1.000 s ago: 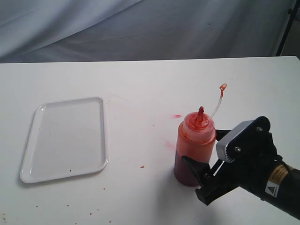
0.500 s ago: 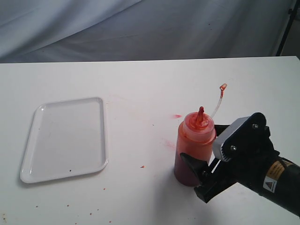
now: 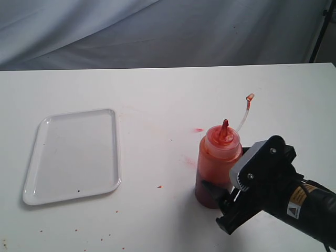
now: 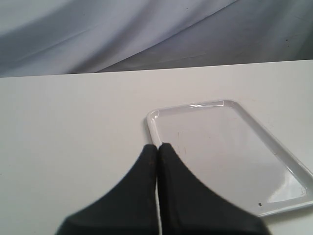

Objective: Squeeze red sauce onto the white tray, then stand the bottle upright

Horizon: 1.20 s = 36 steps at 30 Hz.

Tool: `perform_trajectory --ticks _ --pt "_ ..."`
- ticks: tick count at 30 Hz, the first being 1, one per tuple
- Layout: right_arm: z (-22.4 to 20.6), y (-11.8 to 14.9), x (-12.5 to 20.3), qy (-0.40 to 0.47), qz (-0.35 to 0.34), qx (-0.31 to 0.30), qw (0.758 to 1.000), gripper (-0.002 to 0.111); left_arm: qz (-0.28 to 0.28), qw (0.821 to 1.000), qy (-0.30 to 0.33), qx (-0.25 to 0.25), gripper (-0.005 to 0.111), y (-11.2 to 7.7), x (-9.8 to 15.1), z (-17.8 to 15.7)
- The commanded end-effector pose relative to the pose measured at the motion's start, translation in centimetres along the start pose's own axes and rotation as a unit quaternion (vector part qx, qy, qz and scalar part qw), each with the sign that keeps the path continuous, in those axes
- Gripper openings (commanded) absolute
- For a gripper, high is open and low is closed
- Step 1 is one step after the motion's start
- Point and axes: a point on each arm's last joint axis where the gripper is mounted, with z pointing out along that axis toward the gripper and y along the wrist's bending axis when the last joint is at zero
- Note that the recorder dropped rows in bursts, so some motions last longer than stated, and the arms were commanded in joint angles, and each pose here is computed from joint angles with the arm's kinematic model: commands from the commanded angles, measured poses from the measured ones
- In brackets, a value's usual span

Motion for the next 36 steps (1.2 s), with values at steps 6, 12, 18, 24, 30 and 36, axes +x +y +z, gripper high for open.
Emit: perform_trajectory --ticks 6,12,18,24,30,36 --pt "1.1 0.0 -0.1 -0.039 0.004 0.010 0.999 0.079 0.002 1.000 -0.005 -0.002 0.000 0.0 0.1 0.0" --pt "2.6 -0.4 -1.3 -0.050 0.015 0.017 0.998 0.079 0.002 1.000 -0.005 -0.002 0.000 0.0 0.1 0.0" --pt "4.1 -0.5 -1.4 -0.003 0.020 0.005 1.000 0.079 0.002 1.000 -0.005 -0.002 0.000 0.0 0.1 0.0" --pt "4.2 -0.5 -1.5 -0.017 0.020 0.009 1.000 0.071 0.002 1.000 -0.005 -0.002 0.000 0.0 0.1 0.0" --pt "4.2 -0.7 -1.5 -0.015 0.029 0.016 0.999 0.047 0.002 1.000 -0.005 -0.002 0.000 0.0 0.1 0.0" --pt "4.2 -1.1 -1.4 -0.010 0.054 0.037 0.998 0.022 0.002 1.000 -0.005 -0.002 0.000 0.0 0.1 0.0"
